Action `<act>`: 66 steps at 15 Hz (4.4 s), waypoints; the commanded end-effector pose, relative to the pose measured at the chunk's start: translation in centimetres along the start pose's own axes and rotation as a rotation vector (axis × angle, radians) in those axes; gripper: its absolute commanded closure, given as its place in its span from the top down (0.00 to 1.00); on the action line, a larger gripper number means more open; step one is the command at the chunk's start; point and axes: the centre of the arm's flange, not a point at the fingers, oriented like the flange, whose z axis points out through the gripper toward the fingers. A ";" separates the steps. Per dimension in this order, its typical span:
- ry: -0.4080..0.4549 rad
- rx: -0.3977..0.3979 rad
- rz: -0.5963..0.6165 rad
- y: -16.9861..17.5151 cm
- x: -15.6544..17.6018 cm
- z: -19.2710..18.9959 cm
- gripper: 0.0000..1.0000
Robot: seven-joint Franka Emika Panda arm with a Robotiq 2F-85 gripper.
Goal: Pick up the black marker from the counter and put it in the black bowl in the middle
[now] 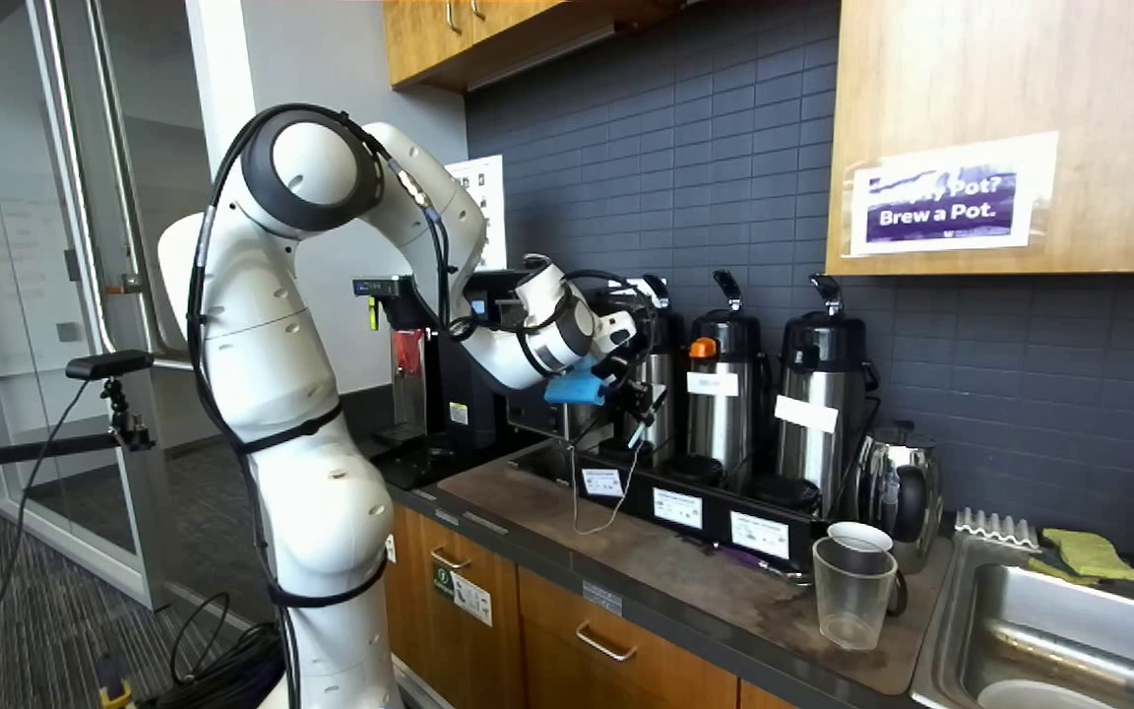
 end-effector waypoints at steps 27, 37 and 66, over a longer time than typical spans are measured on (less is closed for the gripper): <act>0.307 -0.032 0.078 2.0 -0.5 4.8 0.03; 0.338 -0.047 0.086 1.8 -2.4 9.2 0.03; 0.409 -0.040 0.138 1.7 -2.3 9.8 1.00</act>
